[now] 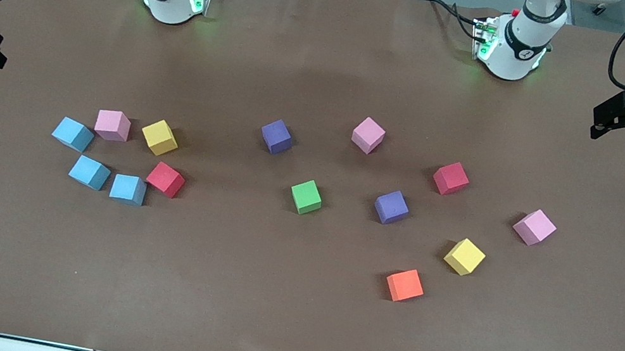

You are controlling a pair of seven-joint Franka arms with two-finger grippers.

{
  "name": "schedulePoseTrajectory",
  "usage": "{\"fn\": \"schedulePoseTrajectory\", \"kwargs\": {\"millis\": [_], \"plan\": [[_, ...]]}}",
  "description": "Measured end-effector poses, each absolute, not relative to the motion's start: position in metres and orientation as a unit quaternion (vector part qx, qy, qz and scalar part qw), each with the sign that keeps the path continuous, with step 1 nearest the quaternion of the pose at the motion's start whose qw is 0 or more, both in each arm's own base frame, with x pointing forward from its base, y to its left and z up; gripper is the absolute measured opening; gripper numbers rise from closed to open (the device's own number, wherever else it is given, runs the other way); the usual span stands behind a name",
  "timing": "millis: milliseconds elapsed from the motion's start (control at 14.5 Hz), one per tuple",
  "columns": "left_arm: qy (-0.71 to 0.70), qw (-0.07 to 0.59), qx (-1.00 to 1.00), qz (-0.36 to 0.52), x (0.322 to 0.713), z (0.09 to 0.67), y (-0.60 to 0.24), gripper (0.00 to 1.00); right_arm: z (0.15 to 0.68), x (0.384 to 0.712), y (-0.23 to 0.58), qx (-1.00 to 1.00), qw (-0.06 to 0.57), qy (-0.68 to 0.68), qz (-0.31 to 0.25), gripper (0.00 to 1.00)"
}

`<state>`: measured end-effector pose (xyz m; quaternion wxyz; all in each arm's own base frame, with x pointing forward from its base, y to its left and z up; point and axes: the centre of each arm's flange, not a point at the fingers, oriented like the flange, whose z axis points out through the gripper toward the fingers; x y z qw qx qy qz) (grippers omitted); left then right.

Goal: Arrange 11 blocks into digit 3

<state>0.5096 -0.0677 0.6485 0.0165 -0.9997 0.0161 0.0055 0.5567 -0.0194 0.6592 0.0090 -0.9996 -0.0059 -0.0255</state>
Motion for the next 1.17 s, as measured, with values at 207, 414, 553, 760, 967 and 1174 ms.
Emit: {"fn": "schedulePoseTrajectory", "kwargs": {"millis": [207, 414, 553, 760, 967, 1174], "plan": [[0.027, 0.017, -0.999, 0.008, 0.509, 0.648, -0.068, 1.00, 0.659, 0.557, -0.020, -1.000, 0.009, -0.005, -0.026, 1.00], [0.033, 0.012, -0.999, 0.004, 0.511, 0.651, -0.069, 1.00, 0.659, 0.557, -0.020, -1.000, 0.009, -0.005, -0.026, 1.00], [0.037, 0.005, -0.999, 0.006, 0.518, 0.649, -0.074, 1.00, 0.659, 0.557, -0.020, -1.000, 0.009, -0.005, -0.026, 1.00], [0.050, 0.006, -0.998, 0.040, 0.529, 0.617, -0.093, 1.00, 0.658, 0.557, -0.017, -1.000, 0.010, -0.008, -0.024, 1.00], [0.019, 0.012, -0.998, 0.056, 0.533, 0.575, -0.143, 1.00, 0.646, 0.564, -0.002, -1.000, 0.010, -0.021, -0.014, 1.00], [-0.032, 0.017, -0.997, 0.072, 0.531, 0.526, -0.204, 1.00, 0.621, 0.577, 0.019, -0.999, 0.011, -0.039, 0.009, 1.00]]}}
